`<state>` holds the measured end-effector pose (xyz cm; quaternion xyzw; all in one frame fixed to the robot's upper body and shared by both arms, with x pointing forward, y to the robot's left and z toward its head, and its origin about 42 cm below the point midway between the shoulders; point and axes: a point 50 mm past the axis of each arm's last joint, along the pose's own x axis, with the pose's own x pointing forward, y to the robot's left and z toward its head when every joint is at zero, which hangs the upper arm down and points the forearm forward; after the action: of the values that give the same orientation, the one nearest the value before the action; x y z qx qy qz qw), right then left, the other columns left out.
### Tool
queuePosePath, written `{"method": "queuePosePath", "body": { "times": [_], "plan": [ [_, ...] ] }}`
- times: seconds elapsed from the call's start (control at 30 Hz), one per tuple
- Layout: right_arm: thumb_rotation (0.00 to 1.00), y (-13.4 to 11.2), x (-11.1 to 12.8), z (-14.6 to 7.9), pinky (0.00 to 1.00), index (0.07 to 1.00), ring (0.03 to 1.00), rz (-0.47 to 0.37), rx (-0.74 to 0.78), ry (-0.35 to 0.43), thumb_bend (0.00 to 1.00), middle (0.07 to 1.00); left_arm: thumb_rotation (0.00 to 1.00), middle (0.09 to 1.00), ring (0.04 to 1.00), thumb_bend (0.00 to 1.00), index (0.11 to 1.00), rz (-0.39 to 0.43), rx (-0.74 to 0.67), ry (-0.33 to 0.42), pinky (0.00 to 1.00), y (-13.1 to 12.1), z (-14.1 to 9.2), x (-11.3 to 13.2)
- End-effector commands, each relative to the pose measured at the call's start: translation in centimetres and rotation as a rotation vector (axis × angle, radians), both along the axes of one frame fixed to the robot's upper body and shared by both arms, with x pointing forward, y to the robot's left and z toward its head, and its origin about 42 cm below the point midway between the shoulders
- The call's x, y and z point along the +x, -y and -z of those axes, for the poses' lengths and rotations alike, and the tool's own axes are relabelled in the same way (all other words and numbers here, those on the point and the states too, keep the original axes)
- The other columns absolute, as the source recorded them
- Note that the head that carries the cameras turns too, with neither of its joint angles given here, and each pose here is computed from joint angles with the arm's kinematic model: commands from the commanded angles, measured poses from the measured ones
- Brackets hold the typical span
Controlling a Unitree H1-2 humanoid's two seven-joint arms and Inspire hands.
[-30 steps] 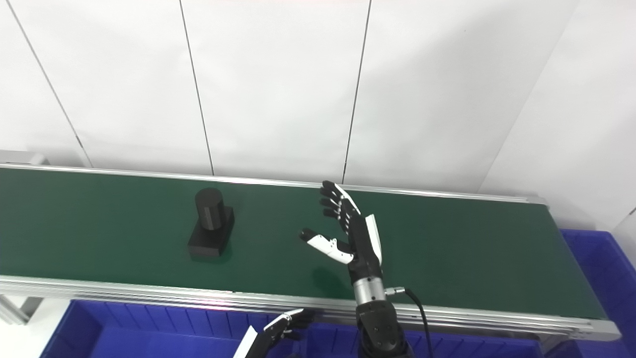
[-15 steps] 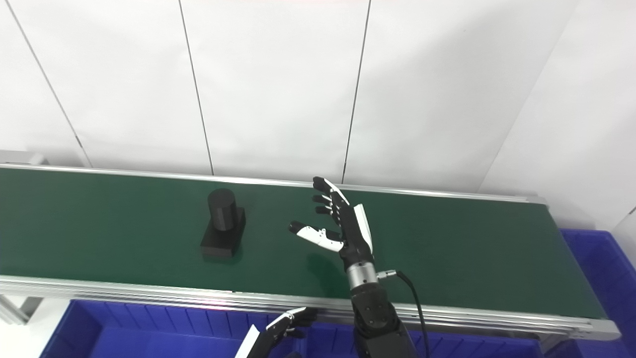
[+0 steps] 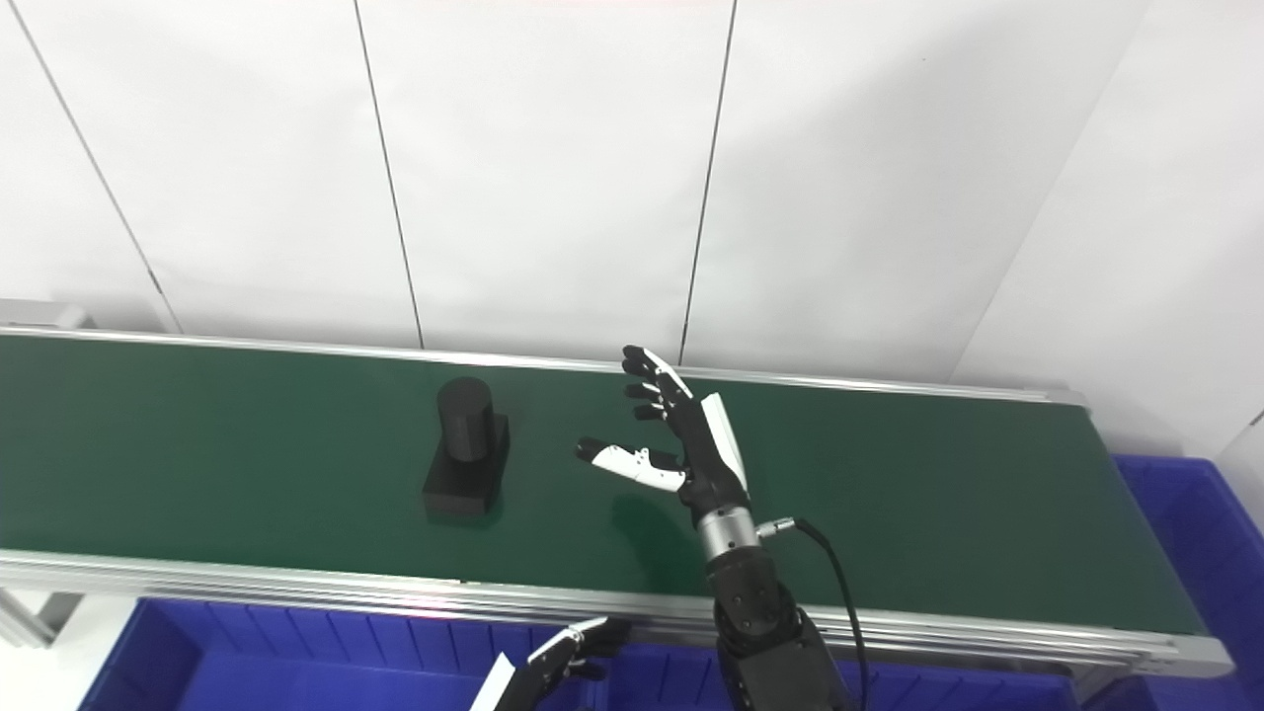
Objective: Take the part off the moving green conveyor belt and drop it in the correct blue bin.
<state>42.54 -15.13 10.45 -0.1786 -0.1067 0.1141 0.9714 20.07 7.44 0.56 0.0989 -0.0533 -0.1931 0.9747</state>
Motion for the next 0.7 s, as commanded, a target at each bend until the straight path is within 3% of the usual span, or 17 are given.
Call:
{"method": "queuePosePath", "body": {
  "times": [0.0,0.37,0.47,0.57,0.67],
  "plan": [
    [0.56,-0.6,1.9,-3.4,0.70,0.897,0.801,-0.021,-0.012,0.094,0.96,0.872,0.98,0.792,0.774,0.79,0.793,0.007,-0.043,0.061,0.70,0.7,-1.2,0.2],
    [0.39,0.0,2.8,-3.8,0.68,0.897,0.802,0.015,-0.093,0.081,0.90,0.876,0.98,0.789,0.770,0.79,0.788,0.010,-0.053,0.070,0.70,1.1,-1.4,0.0],
    [0.40,0.1,3.2,-3.8,0.69,0.907,0.822,0.036,-0.148,0.053,0.91,0.895,0.98,0.792,0.774,0.79,0.790,0.015,-0.053,0.068,0.70,1.2,-1.4,-0.1],
    [0.48,0.3,3.5,-4.0,0.73,0.914,0.857,0.070,-0.222,0.016,0.95,0.919,0.97,0.789,0.770,0.80,0.786,0.017,-0.063,0.062,0.70,1.4,-1.4,-0.2],
    [0.46,0.4,3.9,-4.3,0.73,0.920,0.867,0.079,-0.231,-0.008,0.95,0.934,0.96,0.786,0.766,0.79,0.784,0.014,-0.071,0.068,0.69,1.7,-1.6,-0.3]
  ]
}}
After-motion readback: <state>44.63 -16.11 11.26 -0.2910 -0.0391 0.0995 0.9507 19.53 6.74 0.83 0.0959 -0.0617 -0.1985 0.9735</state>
